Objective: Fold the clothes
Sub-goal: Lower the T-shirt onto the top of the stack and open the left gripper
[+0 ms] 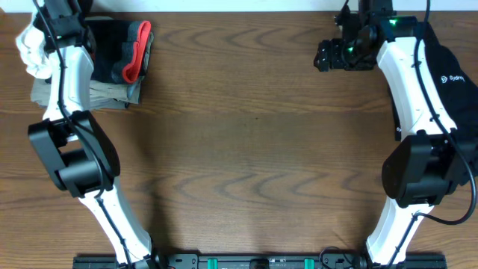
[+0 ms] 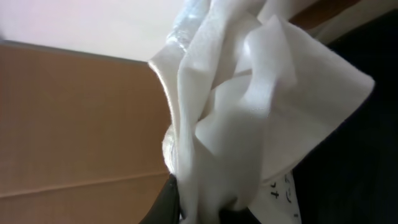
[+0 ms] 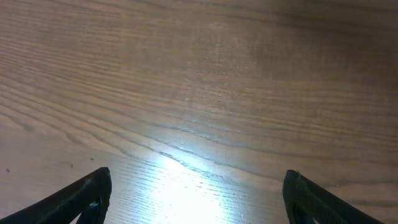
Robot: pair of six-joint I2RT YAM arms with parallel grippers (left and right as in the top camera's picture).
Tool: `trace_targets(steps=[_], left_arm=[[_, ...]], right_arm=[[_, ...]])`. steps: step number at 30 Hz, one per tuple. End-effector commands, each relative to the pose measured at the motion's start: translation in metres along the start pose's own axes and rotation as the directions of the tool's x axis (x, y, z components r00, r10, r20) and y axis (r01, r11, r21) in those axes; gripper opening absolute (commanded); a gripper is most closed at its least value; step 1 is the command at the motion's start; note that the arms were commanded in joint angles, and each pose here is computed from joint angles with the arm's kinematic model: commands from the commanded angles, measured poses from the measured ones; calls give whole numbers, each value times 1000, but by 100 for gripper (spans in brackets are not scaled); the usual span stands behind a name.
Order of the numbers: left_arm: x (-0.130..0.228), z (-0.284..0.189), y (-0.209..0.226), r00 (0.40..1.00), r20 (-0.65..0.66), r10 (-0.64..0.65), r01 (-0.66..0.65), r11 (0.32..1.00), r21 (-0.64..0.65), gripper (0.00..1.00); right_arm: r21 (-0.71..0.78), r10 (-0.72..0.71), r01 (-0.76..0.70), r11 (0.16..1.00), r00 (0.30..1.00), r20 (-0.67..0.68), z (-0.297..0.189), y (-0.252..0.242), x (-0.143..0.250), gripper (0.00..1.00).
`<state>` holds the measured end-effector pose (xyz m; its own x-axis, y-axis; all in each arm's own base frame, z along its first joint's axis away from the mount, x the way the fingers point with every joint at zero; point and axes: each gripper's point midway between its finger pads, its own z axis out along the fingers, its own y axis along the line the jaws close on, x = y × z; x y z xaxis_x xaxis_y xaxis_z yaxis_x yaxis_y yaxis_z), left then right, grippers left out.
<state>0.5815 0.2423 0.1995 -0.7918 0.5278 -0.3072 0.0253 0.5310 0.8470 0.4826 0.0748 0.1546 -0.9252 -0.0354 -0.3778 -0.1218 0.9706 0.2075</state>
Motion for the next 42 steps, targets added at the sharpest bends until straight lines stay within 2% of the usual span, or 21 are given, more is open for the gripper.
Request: trace_targets(steps=[1,6,13,14,15,16,17,18,19,23,27,34,39,42], left_arm=[[-18,-9,10,999,43,-13,14,1000,-27,7],[-39,-21,-9,991,79,-103,102,995,19,6],[-69,-42,-69,962,137,-235,191,942,278,7],[-70,-45,-76,956,129,-264,215,927,307,12],[-72,-47,-81,950,120,-288,235,914,332,17],[-73,-50,-86,943,110,-313,256,898,357,29],[-75,-53,-92,934,100,-342,279,878,389,46],[-76,-55,-98,928,90,-362,295,859,418,87],[-78,-58,-104,923,84,-376,304,843,444,98],[-81,-62,-109,904,58,-423,350,811,468,98],[-85,-70,-95,854,31,-520,448,764,465,98],[-102,-105,-48,681,11,-732,636,599,487,98],[-105,-87,-38,644,55,-763,660,590,465,98],[-94,-59,-36,602,46,-797,705,557,439,98]], right_arm=[[26,-24,24,999,1000,2,-1,1,1,86],[26,-23,23,999,1000,2,-1,1,1,85],[27,-19,20,999,1000,-18,-1,1,6,87],[27,-19,20,999,1000,-21,-1,1,7,87],[27,-19,19,999,1000,-24,-1,1,7,87],[27,-18,19,999,999,-26,-1,1,8,87],[27,-18,19,999,999,-27,-1,1,8,87],[27,-18,18,999,999,-27,-1,1,8,88],[26,-18,18,999,999,-27,-1,1,8,88],[26,-18,18,999,999,-27,-1,1,8,88],[26,-18,18,999,1000,-26,-1,1,8,88],[26,-21,22,999,1000,-8,-1,1,3,88],[26,-22,22,999,1000,-8,-1,1,3,88],[26,-21,21,999,1000,-13,-1,1,5,88]])
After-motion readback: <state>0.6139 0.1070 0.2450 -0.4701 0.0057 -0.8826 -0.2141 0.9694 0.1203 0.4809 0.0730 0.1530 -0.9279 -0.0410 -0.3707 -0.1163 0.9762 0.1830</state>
